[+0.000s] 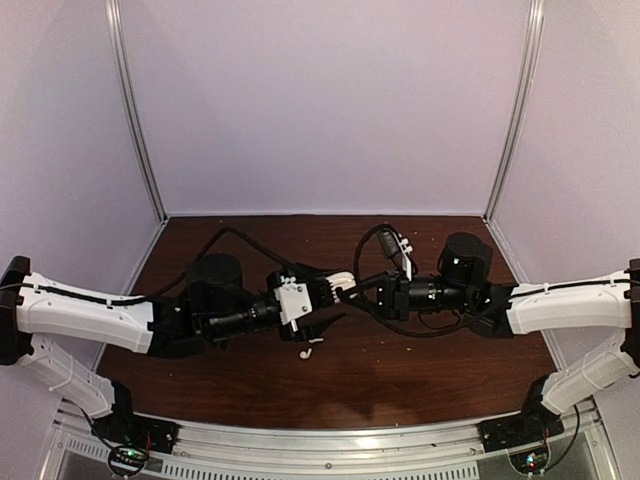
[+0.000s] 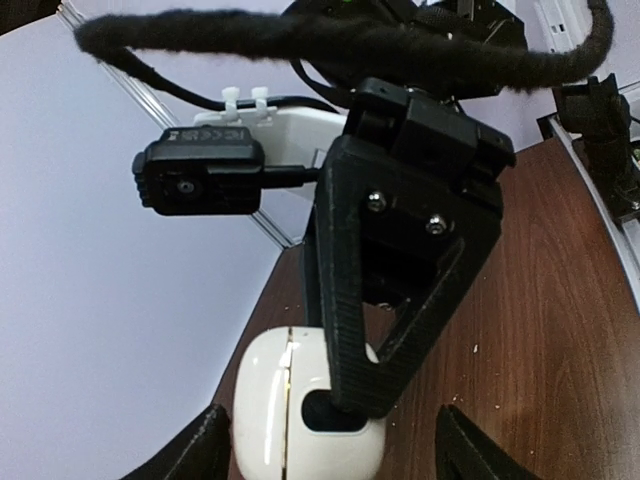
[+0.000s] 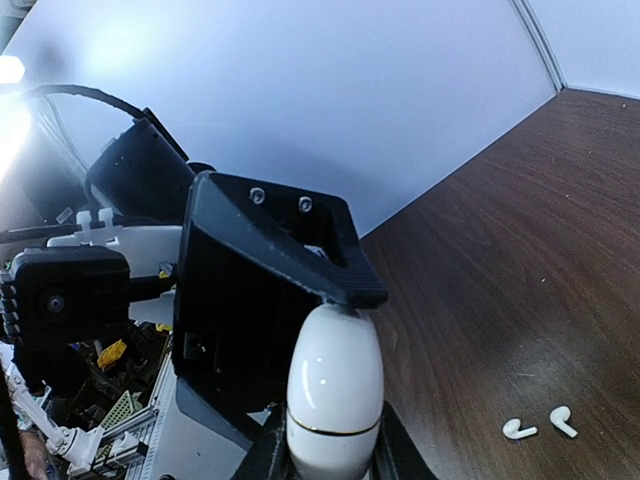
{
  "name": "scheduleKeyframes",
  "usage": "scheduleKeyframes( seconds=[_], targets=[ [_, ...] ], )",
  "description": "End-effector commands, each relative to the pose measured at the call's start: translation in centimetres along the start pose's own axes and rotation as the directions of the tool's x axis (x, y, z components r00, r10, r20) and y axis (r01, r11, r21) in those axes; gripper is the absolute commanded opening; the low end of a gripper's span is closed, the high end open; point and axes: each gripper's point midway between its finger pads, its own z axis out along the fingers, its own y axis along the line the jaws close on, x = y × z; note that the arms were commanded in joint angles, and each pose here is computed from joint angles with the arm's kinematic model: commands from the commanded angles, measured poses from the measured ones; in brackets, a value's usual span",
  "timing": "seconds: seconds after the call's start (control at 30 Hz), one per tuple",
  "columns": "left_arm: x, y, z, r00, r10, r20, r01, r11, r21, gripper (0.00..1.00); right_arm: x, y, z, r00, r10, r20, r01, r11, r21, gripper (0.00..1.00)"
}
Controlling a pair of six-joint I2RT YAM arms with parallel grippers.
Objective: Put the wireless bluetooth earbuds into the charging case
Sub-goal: Adjust the charging case, then open the charging case.
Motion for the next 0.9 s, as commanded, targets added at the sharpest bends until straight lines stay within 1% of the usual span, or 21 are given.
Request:
scheduleKeyframes(
  seconds=[0.0,0.13,0.23,0.37,0.43,0.67,0.77,0.87],
  targets=[
    [-2.4,1.2,-1.4,0.993,-0.085,0.086,0.087,0.996,-0.019,0.74,-1.9,0.2,-1.1,0.994,-0.087,0.059,0.086,0.996,0.015,0.1],
    [-2.8,1.0,-2.3,0.981,-0.166,0.101,0.164,0.986,0.028,0.75,-1.9,0.1,-1.3,0.978,-0.205,0.043,0.203,0.978,0.037,0.09],
    [-3.1,1.9,-2.6,0.962,-0.252,0.109,0.247,0.967,0.06,0.74,-1.6,0.2,-1.4,0.958,-0.287,0.022,0.286,0.957,0.041,0.07],
    [-3.5,3.7,-3.1,0.9,-0.413,0.139,0.394,0.907,0.149,0.73,-1.8,0.5,-1.6,0.918,-0.398,0.002,0.397,0.916,0.059,0.05],
    [-3.6,4.3,-3.2,0.874,-0.464,0.145,0.436,0.881,0.184,0.72,-1.9,0.7,-1.6,0.9,-0.437,-0.009,0.436,0.897,0.069,0.04],
    [-2.8,3.8,-1.4,0.86,-0.505,0.071,0.476,0.845,0.245,0.69,-1.8,1.6,-1.4,0.865,-0.5,-0.032,0.501,0.864,0.049,0.0],
    [-2.4,4.0,-0.9,0.859,-0.508,0.06,0.483,0.844,0.234,0.68,-1.4,2.0,-1.3,0.857,-0.514,-0.04,0.515,0.856,0.029,0.0],
    [-2.1,4.6,-0.8,0.84,-0.54,0.055,0.517,0.827,0.221,0.66,-1.2,2.4,-1.2,0.848,-0.529,-0.038,0.53,0.848,0.016,0.0]
  ],
)
